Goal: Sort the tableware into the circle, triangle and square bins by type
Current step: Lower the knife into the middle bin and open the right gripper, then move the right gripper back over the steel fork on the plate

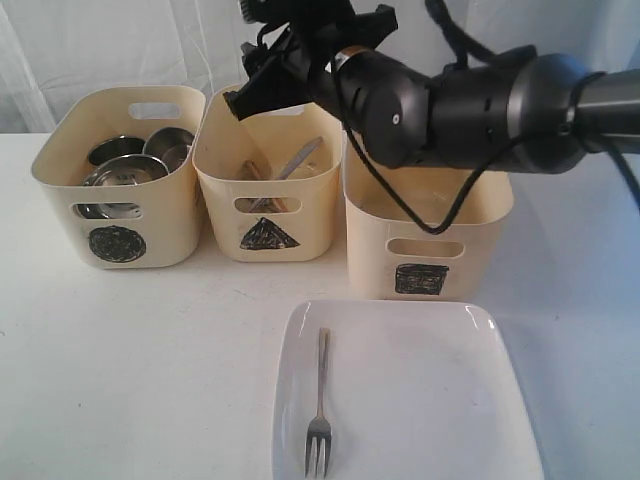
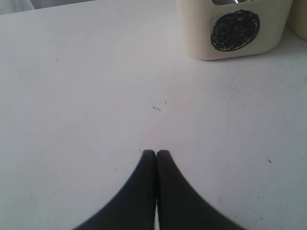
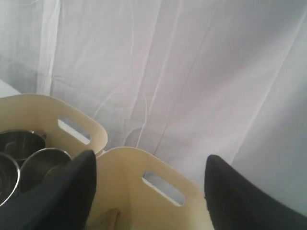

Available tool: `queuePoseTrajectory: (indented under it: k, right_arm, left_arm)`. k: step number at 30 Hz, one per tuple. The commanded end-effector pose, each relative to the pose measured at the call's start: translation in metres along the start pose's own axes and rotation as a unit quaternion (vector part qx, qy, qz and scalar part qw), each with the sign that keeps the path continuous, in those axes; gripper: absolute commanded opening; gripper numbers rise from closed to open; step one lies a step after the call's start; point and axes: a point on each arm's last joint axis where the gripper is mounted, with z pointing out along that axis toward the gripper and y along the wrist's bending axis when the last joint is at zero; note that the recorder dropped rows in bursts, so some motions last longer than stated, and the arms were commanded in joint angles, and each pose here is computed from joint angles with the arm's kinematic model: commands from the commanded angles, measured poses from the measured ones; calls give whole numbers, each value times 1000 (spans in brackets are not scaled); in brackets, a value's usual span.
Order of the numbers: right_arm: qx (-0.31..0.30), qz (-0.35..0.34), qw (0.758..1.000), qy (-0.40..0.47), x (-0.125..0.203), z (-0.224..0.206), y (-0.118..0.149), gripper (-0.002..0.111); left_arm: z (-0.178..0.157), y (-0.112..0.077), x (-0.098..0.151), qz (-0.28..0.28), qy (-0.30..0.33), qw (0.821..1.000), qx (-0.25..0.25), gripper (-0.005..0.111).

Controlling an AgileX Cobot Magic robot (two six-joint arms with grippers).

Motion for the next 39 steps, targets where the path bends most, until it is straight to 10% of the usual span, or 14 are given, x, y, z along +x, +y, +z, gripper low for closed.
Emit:
queuePoseTrajectory:
  k: [1,22,39]
  right_arm:
    - [-40,-27,998,31,-23,-19,-7,61]
    - [-93,36,995,20,-89,-130,-31,61]
    - [-248,71,921,293,-13,-162,6,49]
  left_arm:
    - [0,-1,1,-2,-1,1000,3,0]
    - [0,-1,1,-2,-1,1000,3,0]
    - [0,-1,1,-2,-1,1000,3,0]
